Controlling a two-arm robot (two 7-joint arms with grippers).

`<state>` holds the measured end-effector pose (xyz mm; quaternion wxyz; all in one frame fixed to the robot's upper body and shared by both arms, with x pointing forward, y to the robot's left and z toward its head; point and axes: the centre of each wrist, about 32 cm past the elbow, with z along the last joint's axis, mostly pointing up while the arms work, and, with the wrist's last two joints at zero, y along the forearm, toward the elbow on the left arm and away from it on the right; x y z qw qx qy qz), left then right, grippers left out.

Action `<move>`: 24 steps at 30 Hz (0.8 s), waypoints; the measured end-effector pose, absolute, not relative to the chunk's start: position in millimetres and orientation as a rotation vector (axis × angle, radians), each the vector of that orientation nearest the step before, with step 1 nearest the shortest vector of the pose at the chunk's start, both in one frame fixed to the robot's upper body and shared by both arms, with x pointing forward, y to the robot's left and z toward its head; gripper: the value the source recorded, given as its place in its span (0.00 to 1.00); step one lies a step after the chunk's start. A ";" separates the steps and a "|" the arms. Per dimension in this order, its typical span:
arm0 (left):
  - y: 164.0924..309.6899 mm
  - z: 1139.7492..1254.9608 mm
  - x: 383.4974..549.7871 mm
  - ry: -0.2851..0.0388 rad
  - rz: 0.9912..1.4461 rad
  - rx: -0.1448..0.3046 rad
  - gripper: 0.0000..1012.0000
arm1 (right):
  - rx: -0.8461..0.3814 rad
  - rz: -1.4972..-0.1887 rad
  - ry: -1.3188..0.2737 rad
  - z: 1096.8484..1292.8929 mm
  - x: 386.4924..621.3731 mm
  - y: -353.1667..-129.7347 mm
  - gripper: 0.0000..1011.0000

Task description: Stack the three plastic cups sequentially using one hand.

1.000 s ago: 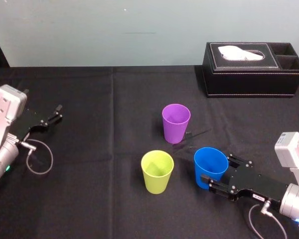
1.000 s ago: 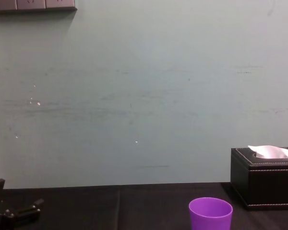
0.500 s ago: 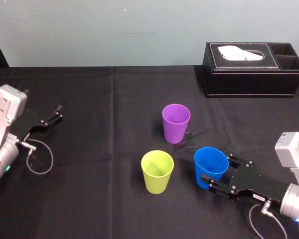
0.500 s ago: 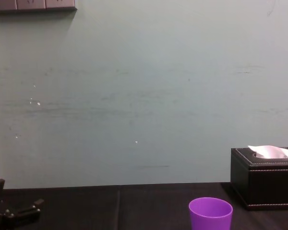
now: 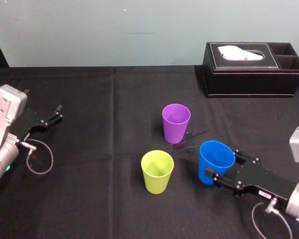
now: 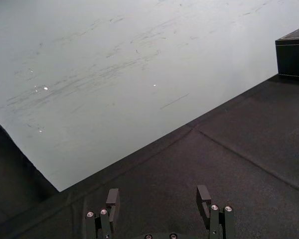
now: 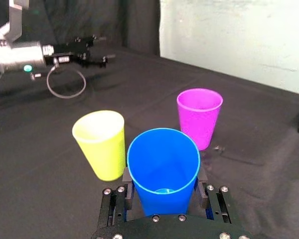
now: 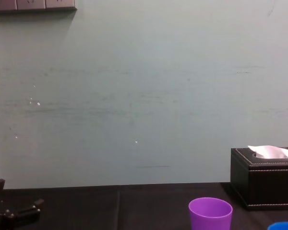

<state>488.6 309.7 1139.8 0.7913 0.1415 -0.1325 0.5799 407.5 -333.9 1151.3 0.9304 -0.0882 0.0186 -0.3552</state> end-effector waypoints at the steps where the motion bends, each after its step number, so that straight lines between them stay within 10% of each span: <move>1: 309.7 1139.8 488.6 -0.285 1.248 0.305 1.00 | -0.178 -0.731 0.039 1153.4 406.6 -334.1 0.71; 24: 309.7 1139.8 488.6 -0.285 1.248 0.305 1.00 | -0.155 -0.772 -0.056 1213.8 435.2 -310.3 0.71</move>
